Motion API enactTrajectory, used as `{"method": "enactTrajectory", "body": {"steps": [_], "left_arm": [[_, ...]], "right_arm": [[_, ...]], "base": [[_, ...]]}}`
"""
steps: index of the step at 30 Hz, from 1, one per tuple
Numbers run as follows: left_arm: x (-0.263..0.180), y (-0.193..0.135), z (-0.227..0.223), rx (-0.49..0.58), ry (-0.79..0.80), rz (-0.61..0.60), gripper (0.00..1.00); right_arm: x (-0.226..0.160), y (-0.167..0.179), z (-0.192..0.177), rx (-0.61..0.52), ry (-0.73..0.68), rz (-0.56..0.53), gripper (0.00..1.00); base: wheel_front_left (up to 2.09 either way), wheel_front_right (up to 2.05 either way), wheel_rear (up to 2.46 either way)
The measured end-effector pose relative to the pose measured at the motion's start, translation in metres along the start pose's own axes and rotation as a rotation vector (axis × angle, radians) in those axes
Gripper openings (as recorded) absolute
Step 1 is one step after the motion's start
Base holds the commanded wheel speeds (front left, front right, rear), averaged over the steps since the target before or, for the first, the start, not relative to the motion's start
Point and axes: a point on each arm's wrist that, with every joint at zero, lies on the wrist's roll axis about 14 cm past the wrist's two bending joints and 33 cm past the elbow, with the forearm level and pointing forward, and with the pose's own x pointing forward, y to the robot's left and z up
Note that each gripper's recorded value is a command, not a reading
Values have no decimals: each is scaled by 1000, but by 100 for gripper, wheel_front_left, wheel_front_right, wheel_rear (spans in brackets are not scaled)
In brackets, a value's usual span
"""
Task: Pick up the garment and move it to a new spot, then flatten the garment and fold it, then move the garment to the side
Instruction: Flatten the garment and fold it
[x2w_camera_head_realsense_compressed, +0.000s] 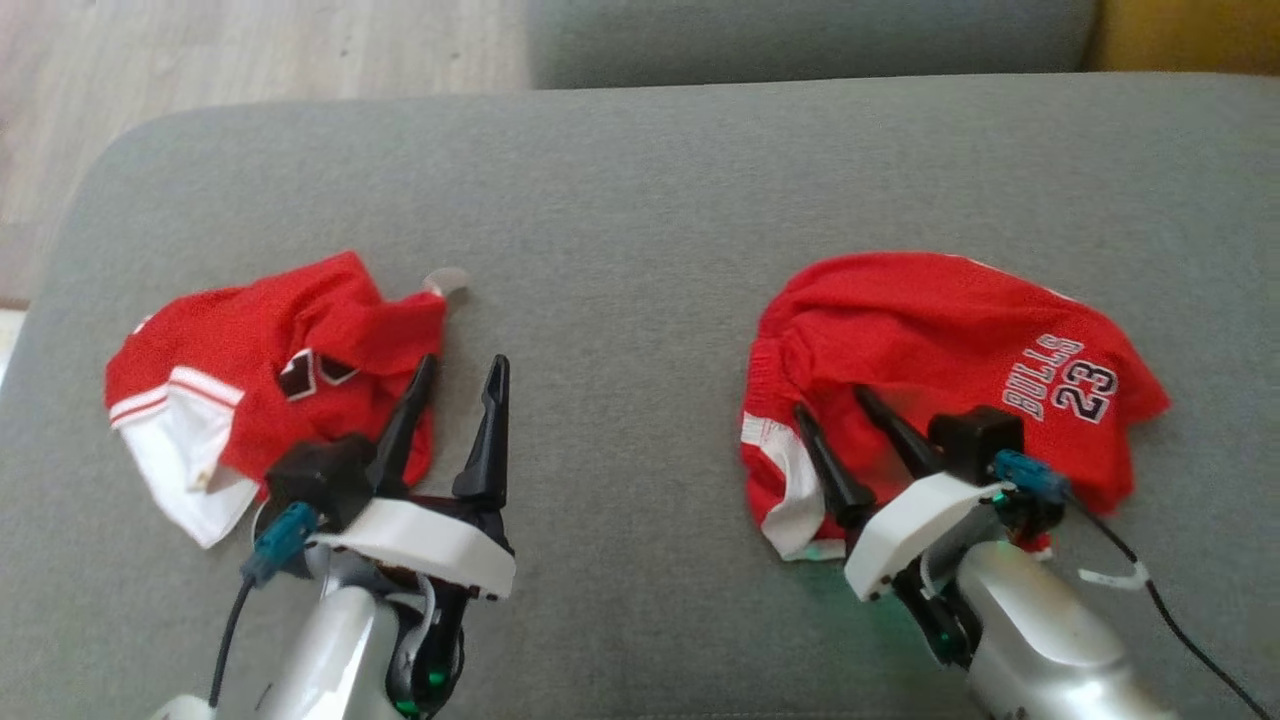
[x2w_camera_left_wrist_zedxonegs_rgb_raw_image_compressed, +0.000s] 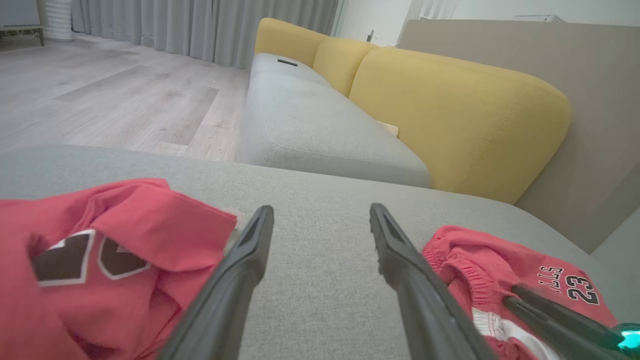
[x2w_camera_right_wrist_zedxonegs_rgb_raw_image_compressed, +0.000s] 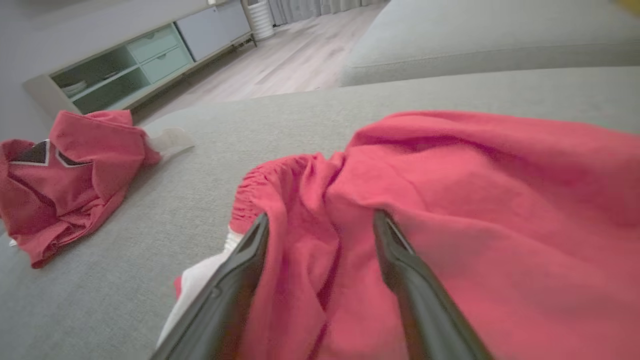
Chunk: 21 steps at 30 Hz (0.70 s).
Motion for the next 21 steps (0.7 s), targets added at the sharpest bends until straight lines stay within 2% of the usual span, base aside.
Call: {"method": "enactTrajectory", "body": {"steps": [8,16,21], "left_arm": [[7,-17,-1,-8,2,-55,100],[14,-30,-10,-21,25,-96,100],[17,-30,-18,-30,44,-103,100]], "right_arm": [[-26,-36,15,31,-81,-129,100],[-73,-83,27,81,-197,-318,100],[-97,-92,25,113,-246,-399,100]], "base": [[0,0,0],[0,0,0],[0,0,0]]}}
